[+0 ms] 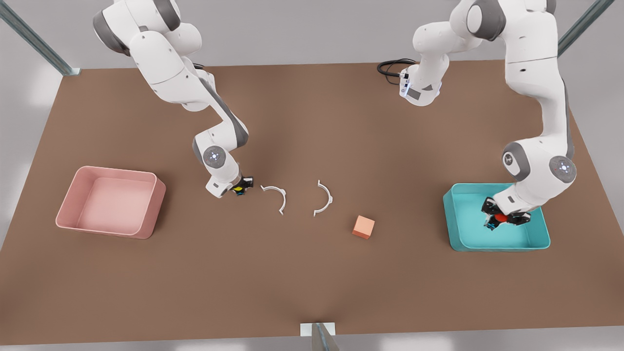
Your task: Place the red button in the blue storage box with the left arm, and place the yellow button in the pink storage box with the right arm
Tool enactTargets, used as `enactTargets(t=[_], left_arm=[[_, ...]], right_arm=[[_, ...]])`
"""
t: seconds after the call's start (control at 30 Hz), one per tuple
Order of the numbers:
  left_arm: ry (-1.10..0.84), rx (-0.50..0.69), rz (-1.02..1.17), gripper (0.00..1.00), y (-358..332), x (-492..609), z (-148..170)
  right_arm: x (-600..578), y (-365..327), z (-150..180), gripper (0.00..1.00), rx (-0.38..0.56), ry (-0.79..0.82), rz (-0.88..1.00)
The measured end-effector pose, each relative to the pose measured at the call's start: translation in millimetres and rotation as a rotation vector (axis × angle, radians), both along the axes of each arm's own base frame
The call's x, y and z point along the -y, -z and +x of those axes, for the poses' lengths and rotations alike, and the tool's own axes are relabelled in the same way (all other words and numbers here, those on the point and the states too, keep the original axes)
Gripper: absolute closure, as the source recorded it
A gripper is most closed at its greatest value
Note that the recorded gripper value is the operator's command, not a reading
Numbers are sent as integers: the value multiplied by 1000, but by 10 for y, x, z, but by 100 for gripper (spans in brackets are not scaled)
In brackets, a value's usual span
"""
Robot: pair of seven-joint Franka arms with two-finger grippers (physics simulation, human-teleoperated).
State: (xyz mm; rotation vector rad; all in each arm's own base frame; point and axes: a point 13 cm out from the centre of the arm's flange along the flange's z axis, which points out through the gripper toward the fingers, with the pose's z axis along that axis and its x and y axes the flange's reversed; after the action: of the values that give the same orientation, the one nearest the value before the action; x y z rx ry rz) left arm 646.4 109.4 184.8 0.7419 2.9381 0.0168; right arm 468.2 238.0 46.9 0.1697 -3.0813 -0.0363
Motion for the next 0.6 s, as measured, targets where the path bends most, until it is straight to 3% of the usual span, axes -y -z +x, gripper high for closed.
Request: enactTargets(t=[0.1, 0.13, 0.17, 0.3, 0.37, 0.5, 0.6], left_arm=[[5, -79, -34, 49, 350, -246, -174], [15, -99, -46, 17, 477, -263, -183], [28, -116, -58, 0, 582, -259, -192], [97, -137, -81, 0, 672, -175, -199], [134, -100, -75, 0, 449, -122, -56], [128, 95, -48, 0, -1363, 147, 564], [107, 129, -17, 0, -2503, 656, 359]], right_arm=[[-39, -131, 144, 51, 30, 3, 11], [-45, -200, 206, 51, 44, 4, 15], [-45, -274, 275, 51, 59, 6, 19], [205, -670, 714, 51, 120, 45, 30], [429, -905, 918, 51, 144, 71, 32], [1056, -1394, 1149, 51, 161, 127, 39], [1503, -1626, 1174, 51, 153, 152, 47]])
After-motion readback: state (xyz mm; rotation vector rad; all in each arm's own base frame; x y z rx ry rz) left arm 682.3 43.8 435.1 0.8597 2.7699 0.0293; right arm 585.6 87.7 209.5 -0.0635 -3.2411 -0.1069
